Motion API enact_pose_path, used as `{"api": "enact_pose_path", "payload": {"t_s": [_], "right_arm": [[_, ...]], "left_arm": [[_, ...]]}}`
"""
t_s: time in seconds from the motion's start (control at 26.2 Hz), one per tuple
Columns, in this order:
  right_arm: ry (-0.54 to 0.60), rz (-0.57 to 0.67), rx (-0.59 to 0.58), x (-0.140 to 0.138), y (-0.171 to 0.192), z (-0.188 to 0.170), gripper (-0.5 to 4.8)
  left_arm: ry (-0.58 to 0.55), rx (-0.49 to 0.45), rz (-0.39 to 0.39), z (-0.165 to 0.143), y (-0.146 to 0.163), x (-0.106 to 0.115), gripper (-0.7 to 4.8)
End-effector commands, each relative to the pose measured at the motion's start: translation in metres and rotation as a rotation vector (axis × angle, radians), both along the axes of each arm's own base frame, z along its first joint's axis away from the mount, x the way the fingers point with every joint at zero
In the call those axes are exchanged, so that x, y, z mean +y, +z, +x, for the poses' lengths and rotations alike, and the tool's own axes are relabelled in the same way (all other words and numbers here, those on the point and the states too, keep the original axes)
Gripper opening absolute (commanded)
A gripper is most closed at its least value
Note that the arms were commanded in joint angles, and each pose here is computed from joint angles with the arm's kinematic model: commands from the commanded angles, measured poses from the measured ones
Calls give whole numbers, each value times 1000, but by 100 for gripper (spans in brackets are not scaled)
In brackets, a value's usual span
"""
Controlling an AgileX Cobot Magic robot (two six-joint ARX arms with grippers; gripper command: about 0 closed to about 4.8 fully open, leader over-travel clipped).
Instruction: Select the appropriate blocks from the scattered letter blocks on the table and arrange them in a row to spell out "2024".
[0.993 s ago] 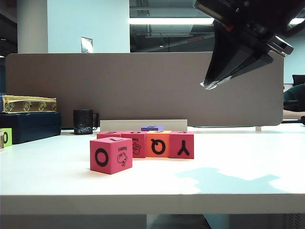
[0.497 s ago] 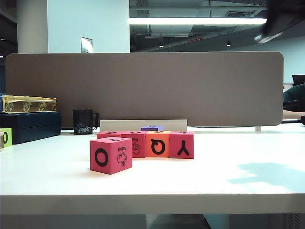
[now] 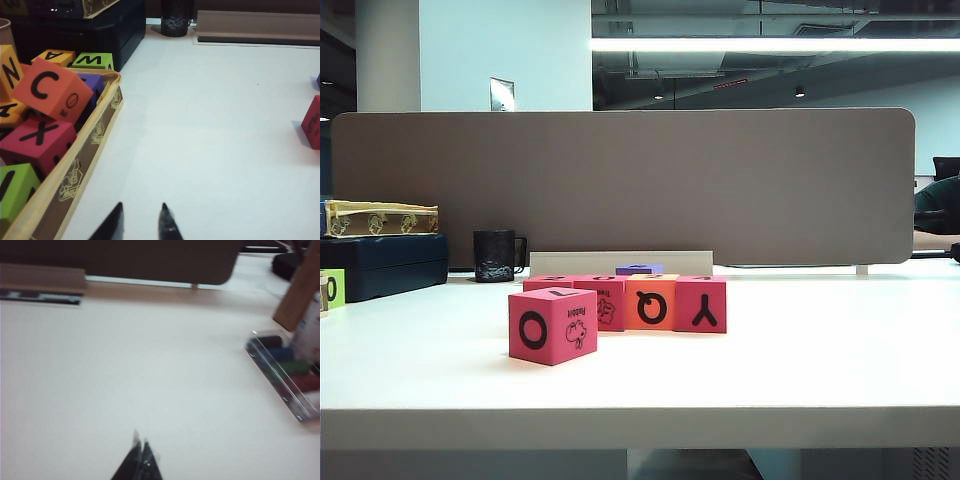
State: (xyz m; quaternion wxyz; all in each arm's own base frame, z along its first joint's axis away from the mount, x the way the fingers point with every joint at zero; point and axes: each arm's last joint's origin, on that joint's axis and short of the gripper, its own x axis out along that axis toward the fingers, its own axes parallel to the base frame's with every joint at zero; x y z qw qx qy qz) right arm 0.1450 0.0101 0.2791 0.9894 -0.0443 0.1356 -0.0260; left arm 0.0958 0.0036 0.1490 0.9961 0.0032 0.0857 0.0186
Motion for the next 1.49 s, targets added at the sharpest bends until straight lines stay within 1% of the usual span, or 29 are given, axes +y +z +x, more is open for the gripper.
{"api": "enact_pose_path", "payload": {"t_s": [0.04,0.15,0.27,0.38,0.76,0.96,1.03,1.11,1.3,1.49], "right_arm": [[-31,-21,-33,-7,-22,-15,-1],[-64,-5,-66,-11,-44,-25,-1],[-91,49,-137,-13,-75,-39,-1],[-92,54,-150,-13,-87,-43,-1],[-88,56,-154,-13,-108,-49,-1],[-94,89,-160,-13,-123,-50,-1],[-85,89,-133,-13,-130,-49,-1],[-77,88,-110,-12,-132,-49,-1],[-69,86,-108,-12,-132,-49,-1],[-5,108,-100,-10,-132,-49,-1]], "left_arm": [[-5,7,4,0,0,0,84],[-5,7,4,0,0,0,84],[-5,7,4,0,0,0,84],[-5,7,4,0,0,0,84],[-5,8,4,0,0,0,84],[-5,8,4,0,0,0,84],[-5,8,4,0,0,0,85],[-6,8,4,0,0,0,84],[-5,7,4,0,0,0,84],[-5,7,4,0,0,0,84]]}}
